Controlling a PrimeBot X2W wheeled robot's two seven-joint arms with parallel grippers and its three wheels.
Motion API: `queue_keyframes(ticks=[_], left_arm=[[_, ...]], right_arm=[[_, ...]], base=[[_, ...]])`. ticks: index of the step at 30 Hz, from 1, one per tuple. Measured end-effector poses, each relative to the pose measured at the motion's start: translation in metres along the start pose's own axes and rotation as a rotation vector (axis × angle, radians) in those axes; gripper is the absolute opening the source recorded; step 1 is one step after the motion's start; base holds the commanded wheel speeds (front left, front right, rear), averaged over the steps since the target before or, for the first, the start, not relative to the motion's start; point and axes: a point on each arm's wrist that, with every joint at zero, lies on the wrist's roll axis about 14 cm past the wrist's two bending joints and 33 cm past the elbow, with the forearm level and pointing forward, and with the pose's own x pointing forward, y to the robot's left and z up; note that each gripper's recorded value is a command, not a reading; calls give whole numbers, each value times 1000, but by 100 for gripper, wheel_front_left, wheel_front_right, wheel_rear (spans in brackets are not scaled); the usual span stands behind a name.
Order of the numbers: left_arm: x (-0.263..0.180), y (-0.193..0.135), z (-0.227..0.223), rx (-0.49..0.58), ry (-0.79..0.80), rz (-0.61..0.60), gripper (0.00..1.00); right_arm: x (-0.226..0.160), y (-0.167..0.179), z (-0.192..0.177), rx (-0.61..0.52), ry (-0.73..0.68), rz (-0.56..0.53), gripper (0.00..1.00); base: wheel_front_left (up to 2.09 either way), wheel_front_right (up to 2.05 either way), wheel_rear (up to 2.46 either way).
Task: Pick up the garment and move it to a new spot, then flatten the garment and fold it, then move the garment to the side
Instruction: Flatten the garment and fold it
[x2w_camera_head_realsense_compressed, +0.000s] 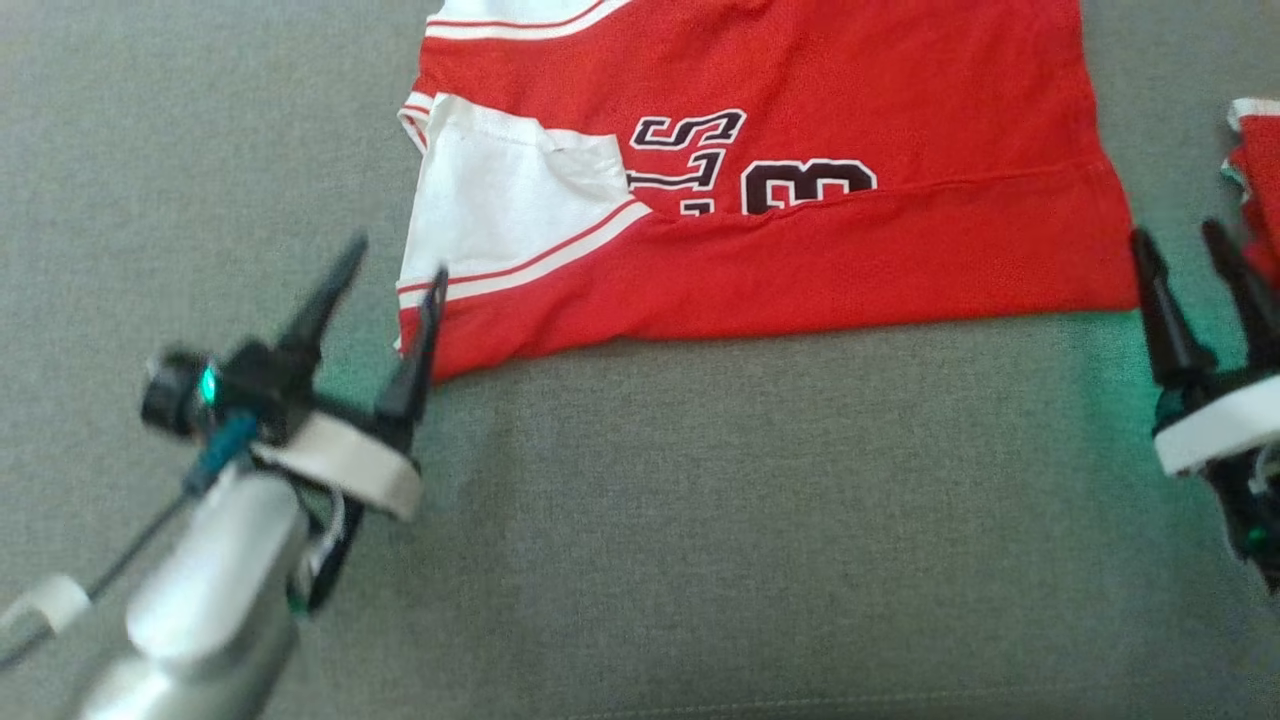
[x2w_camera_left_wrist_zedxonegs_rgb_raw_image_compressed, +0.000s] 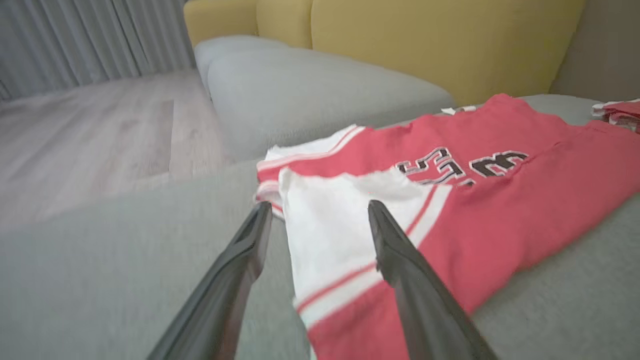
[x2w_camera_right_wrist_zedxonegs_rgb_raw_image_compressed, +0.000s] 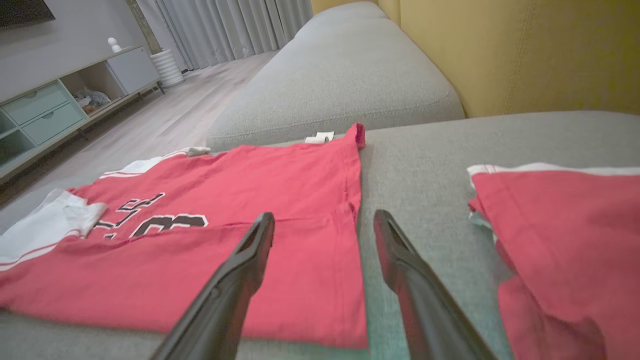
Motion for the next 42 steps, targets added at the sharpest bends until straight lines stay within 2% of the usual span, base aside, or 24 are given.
queue_keyframes(ticks=[7,14,15,16,17,22,29,30,31,32,35,42], left_arm=[[-31,-13,-51,-143,195,77,100],[-38,-17,-76,-143,340,78,100],[-38,-18,-77,-142,348,71,78],[-37,-19,-76,-142,351,64,36],[-38,-22,-75,-141,357,52,0],[-41,-24,-68,-127,343,22,0],[-45,-16,-60,-109,324,34,0],[-46,-15,-59,-107,321,35,0],[-46,-14,-58,-105,318,36,0],[-48,-13,-56,-102,315,38,0],[-50,-12,-52,-97,309,41,0],[-69,-23,-46,-100,289,26,0]], right_arm=[[-9,5,-7,23,7,-1,100],[-11,8,-20,37,41,2,100],[-11,7,-22,41,49,0,100],[-12,7,-25,44,59,-3,100],[-13,5,-29,47,71,-8,100],[-15,-3,-46,69,129,-43,100],[1,-4,-45,67,171,-45,98],[1,-4,-48,76,186,-49,76],[1,-5,-52,100,209,-59,42],[-3,0,-65,113,273,-51,0],[-5,2,-69,116,301,-41,0],[-19,0,-57,35,285,-10,0]], base=[[0,0,0],[0,0,0],[0,0,0],[0,0,0],[0,0,0],[0,0,0],[0,0,0],[0,0,0],[0,0,0],[0,0,0],[0,0,0],[0,0,0]])
